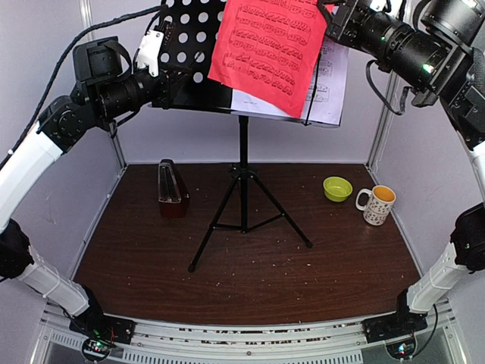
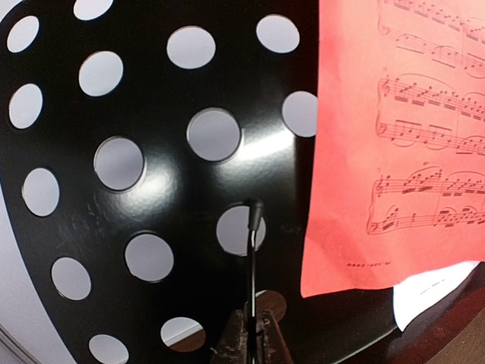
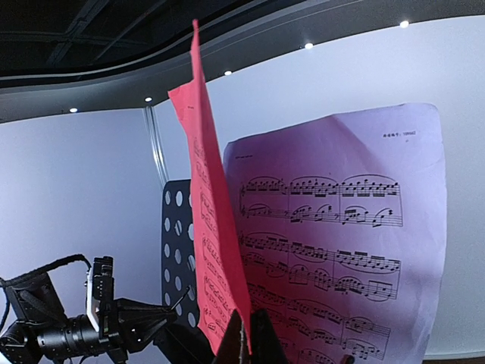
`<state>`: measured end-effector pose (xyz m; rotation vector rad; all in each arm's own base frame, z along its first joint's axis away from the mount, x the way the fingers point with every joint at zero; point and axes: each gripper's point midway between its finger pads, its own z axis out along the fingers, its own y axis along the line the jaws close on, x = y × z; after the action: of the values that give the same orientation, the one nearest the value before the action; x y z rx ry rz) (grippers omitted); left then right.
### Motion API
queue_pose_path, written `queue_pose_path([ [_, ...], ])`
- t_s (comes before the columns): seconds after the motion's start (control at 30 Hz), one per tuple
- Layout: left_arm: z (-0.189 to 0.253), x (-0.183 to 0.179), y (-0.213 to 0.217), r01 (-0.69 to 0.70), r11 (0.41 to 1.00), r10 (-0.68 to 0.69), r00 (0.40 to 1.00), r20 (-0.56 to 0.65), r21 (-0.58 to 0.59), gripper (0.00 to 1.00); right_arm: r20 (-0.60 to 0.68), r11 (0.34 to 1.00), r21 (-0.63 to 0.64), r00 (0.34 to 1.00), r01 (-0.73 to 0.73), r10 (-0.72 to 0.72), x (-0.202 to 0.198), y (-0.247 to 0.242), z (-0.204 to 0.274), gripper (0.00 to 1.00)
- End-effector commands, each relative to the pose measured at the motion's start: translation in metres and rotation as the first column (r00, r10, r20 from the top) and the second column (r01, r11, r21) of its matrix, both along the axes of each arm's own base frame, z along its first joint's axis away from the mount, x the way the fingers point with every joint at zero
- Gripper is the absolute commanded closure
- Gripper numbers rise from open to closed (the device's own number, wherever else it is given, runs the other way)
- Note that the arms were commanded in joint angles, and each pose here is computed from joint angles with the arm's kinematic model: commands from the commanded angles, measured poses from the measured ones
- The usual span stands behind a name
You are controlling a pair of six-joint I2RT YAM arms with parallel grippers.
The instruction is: Set up the instrument practice props
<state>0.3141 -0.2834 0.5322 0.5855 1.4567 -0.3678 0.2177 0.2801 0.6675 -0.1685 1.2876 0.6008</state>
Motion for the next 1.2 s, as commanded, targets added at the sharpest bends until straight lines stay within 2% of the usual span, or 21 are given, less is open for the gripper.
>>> queue_pose_path([
  [0.0, 0.057, -0.022, 0.005, 0.090, 0.981, -0.059, 0.982, 0.178, -0.174, 1.00, 0.011, 1.000, 0.001, 1.000, -0.021, 0.021, 0.003, 0.015, -0.002, 1.00],
  [0.7, 0.052, -0.047, -0.009, 0.243, 0.961, -0.193, 0.932, 0.308, -0.132, 1.00, 0.039, 0.998, -0.032, 0.998, -0.051, 0.052, 0.014, 0.060, -0.013, 1.00],
  [1.17, 0.051, -0.051, -0.006, 0.245, 0.960, -0.187, 0.921, 0.341, -0.137, 1.00, 0.116, 0.994, -0.056, 0.988, -0.097, 0.103, 0.011, 0.067, -0.003, 1.00],
])
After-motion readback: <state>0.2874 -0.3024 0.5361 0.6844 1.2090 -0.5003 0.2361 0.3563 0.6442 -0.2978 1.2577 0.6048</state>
